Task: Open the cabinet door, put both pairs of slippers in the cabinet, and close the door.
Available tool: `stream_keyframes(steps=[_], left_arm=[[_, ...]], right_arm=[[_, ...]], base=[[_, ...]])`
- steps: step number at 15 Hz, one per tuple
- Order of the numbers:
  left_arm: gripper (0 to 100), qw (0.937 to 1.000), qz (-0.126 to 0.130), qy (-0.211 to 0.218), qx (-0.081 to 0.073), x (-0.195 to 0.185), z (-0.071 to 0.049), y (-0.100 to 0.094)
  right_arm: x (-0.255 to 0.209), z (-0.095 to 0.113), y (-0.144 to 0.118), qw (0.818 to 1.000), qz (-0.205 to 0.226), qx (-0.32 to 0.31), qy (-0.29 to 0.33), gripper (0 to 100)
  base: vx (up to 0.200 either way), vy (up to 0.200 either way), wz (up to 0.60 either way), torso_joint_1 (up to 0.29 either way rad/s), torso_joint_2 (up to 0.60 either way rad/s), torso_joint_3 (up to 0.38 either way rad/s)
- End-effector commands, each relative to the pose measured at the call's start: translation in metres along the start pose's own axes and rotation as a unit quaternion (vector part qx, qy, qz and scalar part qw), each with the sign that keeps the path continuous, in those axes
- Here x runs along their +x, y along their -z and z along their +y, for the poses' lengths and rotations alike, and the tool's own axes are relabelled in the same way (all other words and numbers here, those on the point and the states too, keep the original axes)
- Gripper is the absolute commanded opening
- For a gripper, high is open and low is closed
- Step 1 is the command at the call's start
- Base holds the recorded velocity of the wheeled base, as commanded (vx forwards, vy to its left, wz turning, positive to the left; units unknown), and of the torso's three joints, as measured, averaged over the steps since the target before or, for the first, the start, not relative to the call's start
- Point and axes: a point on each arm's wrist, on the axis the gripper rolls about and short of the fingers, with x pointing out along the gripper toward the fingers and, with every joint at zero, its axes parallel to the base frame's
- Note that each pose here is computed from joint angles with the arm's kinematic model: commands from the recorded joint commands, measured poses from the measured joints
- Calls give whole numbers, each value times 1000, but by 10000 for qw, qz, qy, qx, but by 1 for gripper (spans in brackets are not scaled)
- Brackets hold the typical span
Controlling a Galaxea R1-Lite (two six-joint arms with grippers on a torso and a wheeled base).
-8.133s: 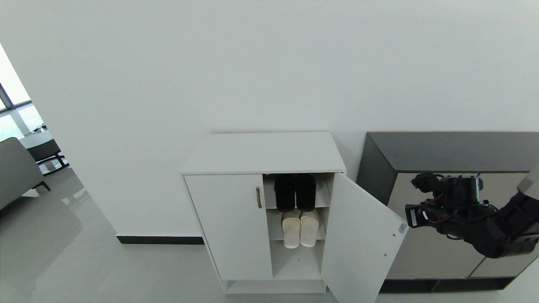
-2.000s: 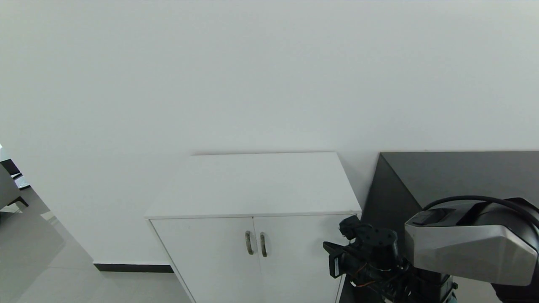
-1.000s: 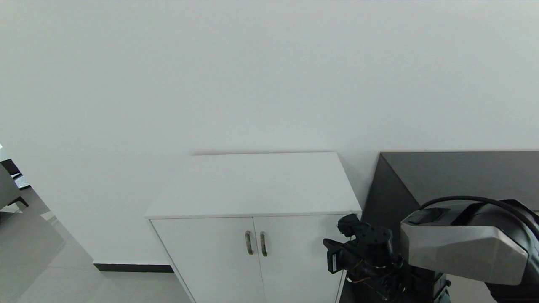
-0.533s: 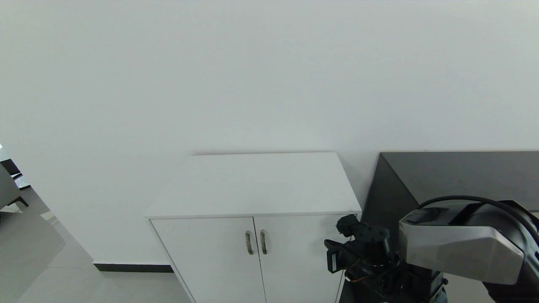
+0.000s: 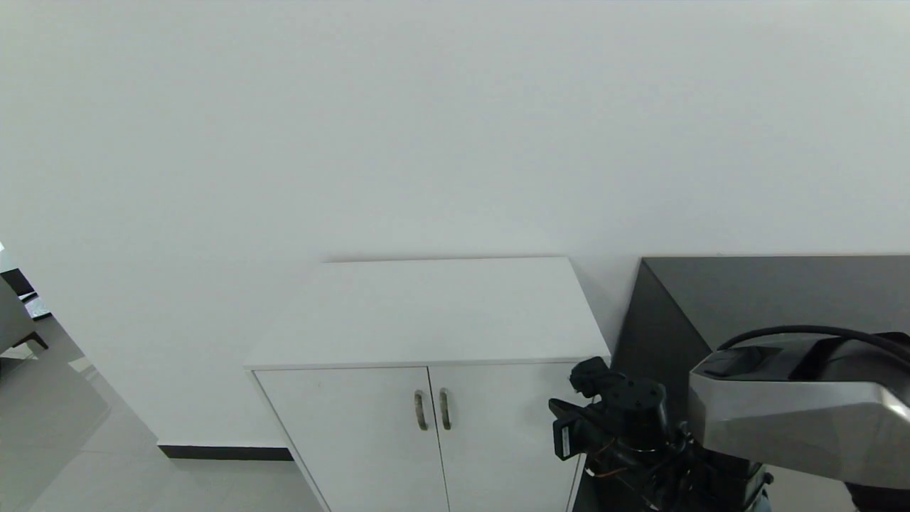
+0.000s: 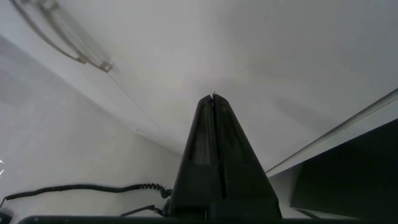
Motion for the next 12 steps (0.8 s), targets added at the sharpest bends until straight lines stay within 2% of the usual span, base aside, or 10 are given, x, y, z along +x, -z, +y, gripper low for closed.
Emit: stream_keyframes(steps=[1,3,4,5,7,9,10,12], left_arm=[[0,10000,2,-2,11,0,0,0],[0,10000,9,-2,2,0,0,0],[0,10000,9,-2,-5,0,0,0],[0,10000,9,-2,-5,0,0,0],[0,10000,9,-2,10,0,0,0],[0,10000,9,-2,10,0,0,0],[0,10000,9,-2,10,0,0,0],[0,10000,2,-2,11,0,0,0]], right_arm=[[-63,7,-51,9986,-436,-133,266,0],[-128,-8,-63,9950,-572,-211,797,0],[-154,-16,-59,9928,-513,-338,1030,0],[-189,-37,-49,9837,-354,-500,1692,0],[-234,-72,-57,9607,-449,-31,2739,0],[-283,-74,-43,9740,-20,-176,2261,0],[-299,-72,-35,9722,188,-115,2330,0],[-326,-61,-21,9750,299,-25,2200,0]], base=[[0,0,0,0,0,0],[0,0,0,0,0,0],[0,0,0,0,0,0],[0,0,0,0,0,0],[0,0,0,0,0,0],[0,0,0,0,0,0],[0,0,0,0,0,0],[0,0,0,0,0,0]])
